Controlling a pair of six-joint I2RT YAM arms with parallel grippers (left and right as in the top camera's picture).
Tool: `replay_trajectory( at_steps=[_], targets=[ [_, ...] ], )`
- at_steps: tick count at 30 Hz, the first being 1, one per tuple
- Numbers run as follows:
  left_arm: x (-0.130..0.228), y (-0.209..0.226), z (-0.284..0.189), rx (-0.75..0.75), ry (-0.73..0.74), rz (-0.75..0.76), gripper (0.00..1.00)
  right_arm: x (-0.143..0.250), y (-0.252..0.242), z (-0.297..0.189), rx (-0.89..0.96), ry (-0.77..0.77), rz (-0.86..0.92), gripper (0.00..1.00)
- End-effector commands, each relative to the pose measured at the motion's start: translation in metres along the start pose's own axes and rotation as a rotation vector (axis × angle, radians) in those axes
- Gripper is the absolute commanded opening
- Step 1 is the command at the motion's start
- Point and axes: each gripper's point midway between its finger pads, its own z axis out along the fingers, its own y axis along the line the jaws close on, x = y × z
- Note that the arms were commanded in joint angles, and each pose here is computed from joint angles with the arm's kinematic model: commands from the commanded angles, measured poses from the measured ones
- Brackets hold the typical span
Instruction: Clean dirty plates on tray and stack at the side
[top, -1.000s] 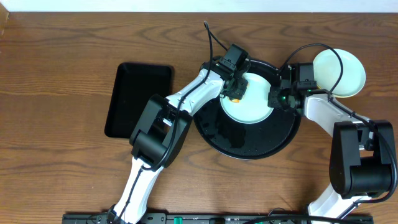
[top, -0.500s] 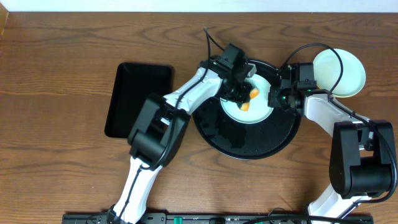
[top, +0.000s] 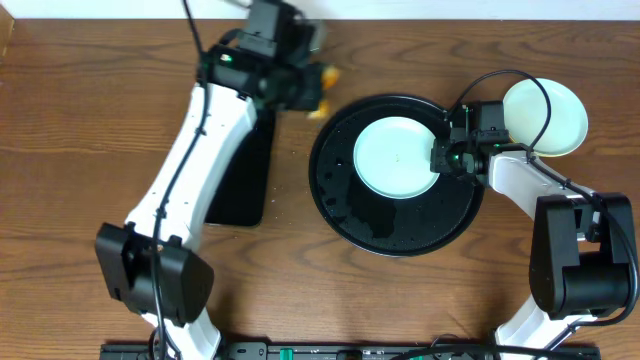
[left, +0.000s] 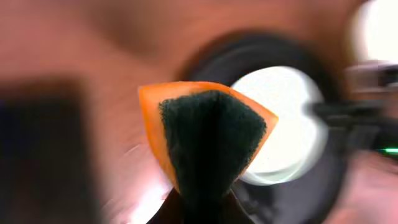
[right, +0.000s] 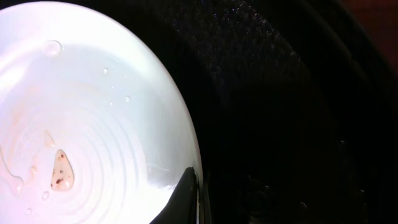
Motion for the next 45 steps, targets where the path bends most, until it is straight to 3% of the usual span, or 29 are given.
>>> replay_trajectory(
  at_steps=[1,5,9,13,17,21,24,32,45],
  targets=[
    [0.022,0.063,0.015,-0.136,0.100,-0.097,0.08,0.017,0.007,0.009,-0.019,0.051,-0.014,0.01],
    [0.024,0.040,0.016,0.048,0.119,-0.128,0.08,0.016,0.007,0.009,-0.018,0.050,-0.015,0.01],
    [0.016,-0.029,0.023,0.322,0.094,-0.053,0.08,0.017,0.006,0.009,-0.018,0.052,-0.014,0.01],
    [0.024,-0.074,0.055,0.390,0.118,-0.083,0.08,0.017,0.006,0.009,-0.018,0.053,-0.014,0.01],
    [0.046,-0.144,0.095,0.652,0.221,-0.044,0.08,0.017,0.006,0.009,-0.018,0.054,-0.014,0.01],
    [0.062,-0.158,0.133,0.700,0.287,-0.078,0.08,0.017,0.006,0.009,-0.018,0.054,-0.014,0.01],
    [0.072,-0.172,0.141,0.829,0.342,-0.074,0.08,0.017,0.006,0.009,-0.018,0.054,-0.014,0.01],
    [0.095,-0.181,0.171,0.838,0.381,-0.044,0.08,0.017,0.006,0.009,-0.018,0.054,-0.014,0.01],
    [0.110,-0.150,0.213,0.617,0.333,-0.043,0.08,0.017,0.006,0.009,-0.018,0.054,-0.014,0.01]
  ],
)
